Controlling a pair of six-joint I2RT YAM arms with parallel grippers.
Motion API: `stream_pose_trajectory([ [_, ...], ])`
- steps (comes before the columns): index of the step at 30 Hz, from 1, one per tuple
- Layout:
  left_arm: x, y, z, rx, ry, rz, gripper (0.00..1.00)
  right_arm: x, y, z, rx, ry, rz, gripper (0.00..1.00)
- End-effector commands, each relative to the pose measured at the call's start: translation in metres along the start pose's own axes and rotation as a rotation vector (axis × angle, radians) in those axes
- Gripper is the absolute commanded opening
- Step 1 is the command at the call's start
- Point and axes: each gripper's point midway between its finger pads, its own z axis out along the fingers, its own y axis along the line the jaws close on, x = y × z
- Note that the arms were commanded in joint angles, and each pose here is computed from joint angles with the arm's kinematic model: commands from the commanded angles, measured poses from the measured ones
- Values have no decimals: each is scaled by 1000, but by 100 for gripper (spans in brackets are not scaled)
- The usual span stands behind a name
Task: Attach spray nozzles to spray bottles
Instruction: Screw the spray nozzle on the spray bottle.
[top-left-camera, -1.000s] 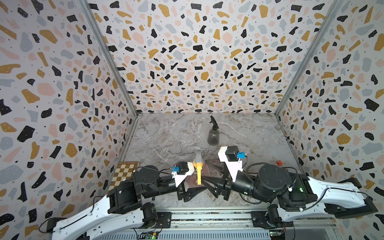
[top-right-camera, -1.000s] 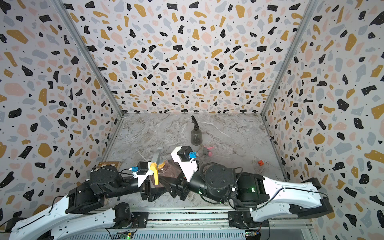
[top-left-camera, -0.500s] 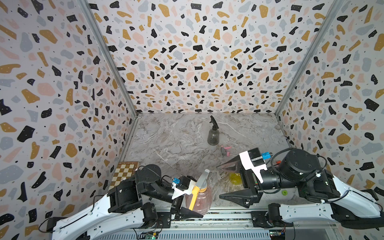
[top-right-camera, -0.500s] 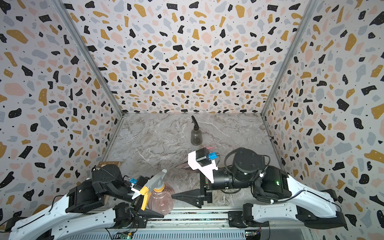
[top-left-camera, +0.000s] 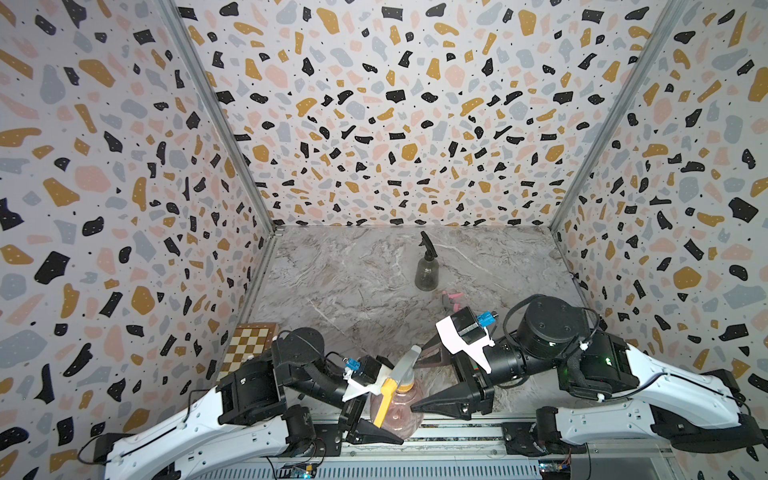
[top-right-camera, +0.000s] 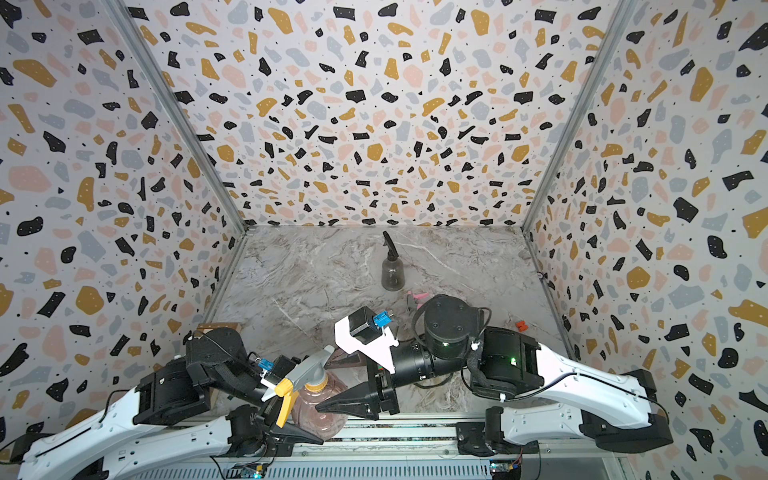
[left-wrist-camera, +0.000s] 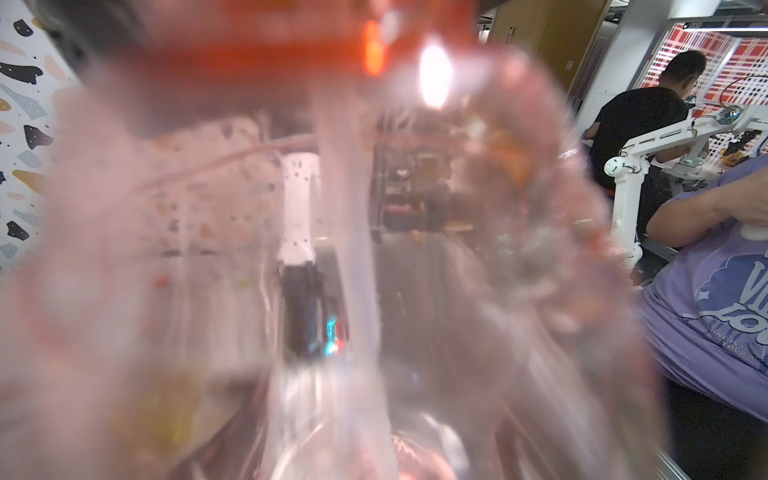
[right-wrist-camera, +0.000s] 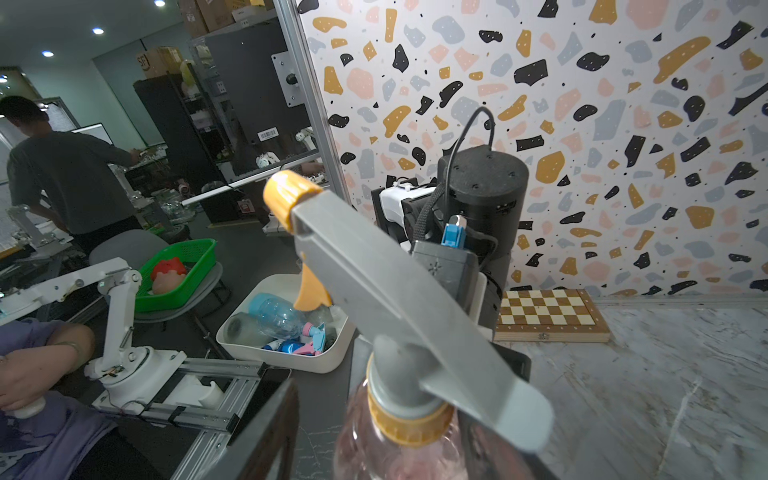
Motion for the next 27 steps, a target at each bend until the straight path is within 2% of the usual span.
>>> stream_pose_trajectory([
  [1,-18,-4,-6,-8,-48,47,0,-13,3,0,-18,-33,-6,56],
  [6,-17,0,-5,-22,-47,46,0,-9,-4,6,2,-20,11,44],
  [11,-17,4,-6,-52,-50,45,0,-8,-4,8,0,-20,23,27],
  [13,-18,8,-7,-78,-52,44,0,-7,-5,9,1,-20,31,17],
  [15,-19,14,-8,-118,-57,44,0,-7,-7,9,15,-23,42,0],
  [19,-22,34,-14,-248,-77,48,0,-4,-18,11,93,-34,71,0],
  [23,-23,57,-23,-392,-91,50,0,8,-33,20,227,-16,117,0],
  [27,-25,72,-28,-483,-97,59,0,22,-47,32,336,-4,164,0],
])
